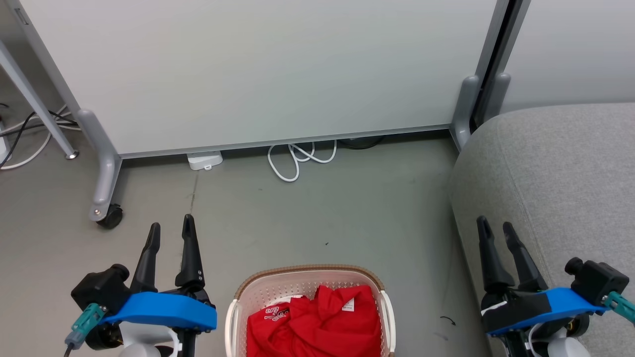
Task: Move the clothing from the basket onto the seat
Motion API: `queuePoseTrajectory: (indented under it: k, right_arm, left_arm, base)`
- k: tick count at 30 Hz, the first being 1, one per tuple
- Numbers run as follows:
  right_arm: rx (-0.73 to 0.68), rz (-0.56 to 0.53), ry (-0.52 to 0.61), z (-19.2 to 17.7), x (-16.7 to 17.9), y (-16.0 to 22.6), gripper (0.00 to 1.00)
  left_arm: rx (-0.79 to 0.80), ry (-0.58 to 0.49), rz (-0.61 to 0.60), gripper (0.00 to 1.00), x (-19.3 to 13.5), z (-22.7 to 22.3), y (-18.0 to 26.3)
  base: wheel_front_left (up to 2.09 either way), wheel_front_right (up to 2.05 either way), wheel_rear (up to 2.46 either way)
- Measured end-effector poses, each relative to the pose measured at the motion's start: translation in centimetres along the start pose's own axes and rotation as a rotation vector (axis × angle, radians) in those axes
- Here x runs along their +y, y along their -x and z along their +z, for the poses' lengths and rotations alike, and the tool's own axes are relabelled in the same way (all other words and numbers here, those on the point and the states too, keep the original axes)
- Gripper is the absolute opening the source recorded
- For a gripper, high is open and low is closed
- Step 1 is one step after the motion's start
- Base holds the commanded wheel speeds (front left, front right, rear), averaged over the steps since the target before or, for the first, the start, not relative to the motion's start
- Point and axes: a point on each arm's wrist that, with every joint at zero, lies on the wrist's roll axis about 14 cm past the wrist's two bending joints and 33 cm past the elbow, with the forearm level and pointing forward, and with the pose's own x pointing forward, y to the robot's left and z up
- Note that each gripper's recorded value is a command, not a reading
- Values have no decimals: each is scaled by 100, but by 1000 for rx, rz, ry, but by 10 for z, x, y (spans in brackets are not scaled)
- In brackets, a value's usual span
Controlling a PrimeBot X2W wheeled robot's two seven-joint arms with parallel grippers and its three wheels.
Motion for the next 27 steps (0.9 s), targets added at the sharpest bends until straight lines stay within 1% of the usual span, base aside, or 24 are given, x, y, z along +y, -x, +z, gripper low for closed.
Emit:
queuePoseTrajectory:
  k: [16,27]
  right_arm:
    - [-1,44,161,-3,9,-3,100]
    - [-3,75,249,-6,15,-6,100]
  left_arm:
    - [-22,-164,-38,100,-8,2,1]
    - [-34,-264,-75,100,-16,1,1]
  base:
    - [0,0,0]
    - [0,0,0]
